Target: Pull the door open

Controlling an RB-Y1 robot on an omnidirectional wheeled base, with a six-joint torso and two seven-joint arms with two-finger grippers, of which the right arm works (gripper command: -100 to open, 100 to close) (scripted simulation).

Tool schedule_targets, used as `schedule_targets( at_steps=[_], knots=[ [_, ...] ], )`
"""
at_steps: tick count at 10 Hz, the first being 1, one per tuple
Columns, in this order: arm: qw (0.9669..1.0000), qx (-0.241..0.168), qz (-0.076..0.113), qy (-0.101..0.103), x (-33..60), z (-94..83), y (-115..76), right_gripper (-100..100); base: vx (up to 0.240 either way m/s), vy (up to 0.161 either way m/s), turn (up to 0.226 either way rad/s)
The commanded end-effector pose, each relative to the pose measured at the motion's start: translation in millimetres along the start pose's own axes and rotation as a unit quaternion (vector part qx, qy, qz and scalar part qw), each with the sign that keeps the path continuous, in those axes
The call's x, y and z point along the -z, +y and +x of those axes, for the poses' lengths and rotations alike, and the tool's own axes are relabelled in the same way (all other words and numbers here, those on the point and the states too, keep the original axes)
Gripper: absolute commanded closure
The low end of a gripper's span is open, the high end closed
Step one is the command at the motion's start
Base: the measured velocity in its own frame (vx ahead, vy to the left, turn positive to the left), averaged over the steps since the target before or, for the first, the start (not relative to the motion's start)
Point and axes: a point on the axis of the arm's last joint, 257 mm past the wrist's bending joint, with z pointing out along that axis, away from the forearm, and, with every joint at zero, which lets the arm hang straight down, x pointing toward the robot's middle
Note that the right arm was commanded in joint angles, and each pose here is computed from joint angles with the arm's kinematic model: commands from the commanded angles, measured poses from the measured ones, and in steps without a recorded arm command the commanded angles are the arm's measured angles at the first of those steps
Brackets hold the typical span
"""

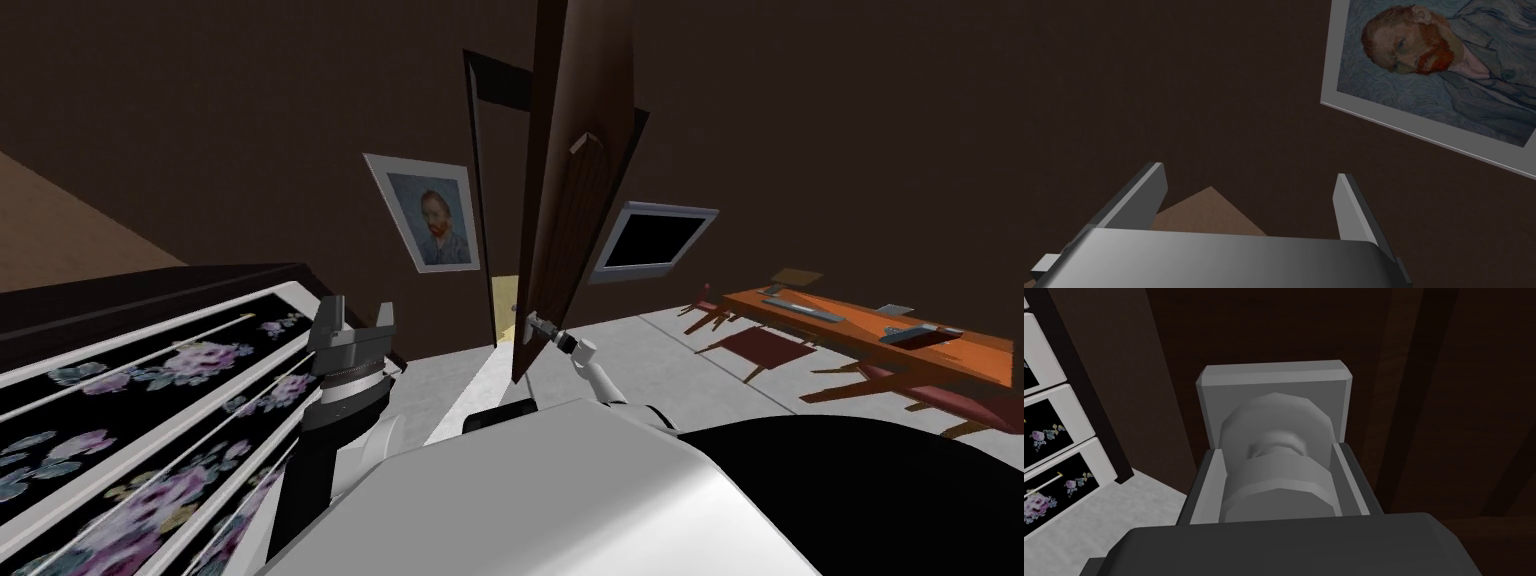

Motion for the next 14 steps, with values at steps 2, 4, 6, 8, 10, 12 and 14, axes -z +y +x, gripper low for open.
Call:
schedule_targets(
  at_steps=[2,4,6,8,10,12,14],
  knots=[
    [0.9999,-0.004,0.015,0.000,9.0,-2.2,-2.0,100,-0.169,-0.204,0.173],
    [0.9999,-0.004,0.014,-0.001,10.8,-2.4,0.6,100,-0.095,-0.131,0.108],
    [0.9997,-0.004,0.026,-0.002,15.3,-3.5,-1.5,100,-0.134,-0.179,0.150],
    [0.9993,-0.004,0.038,-0.001,20.1,-3.0,-2.7,100,-0.174,-0.191,0.148],
    [0.9988,-0.004,0.049,0.000,24.3,-2.3,-3.6,100,-0.170,-0.188,0.136],
    [0.9983,-0.004,0.057,0.001,28.0,-1.6,-4.2,100,-0.161,-0.197,0.117],
    [0.9983,-0.003,0.058,0.000,27.8,-1.4,-4.6,100,-0.105,-0.127,0.059]
  ],
)
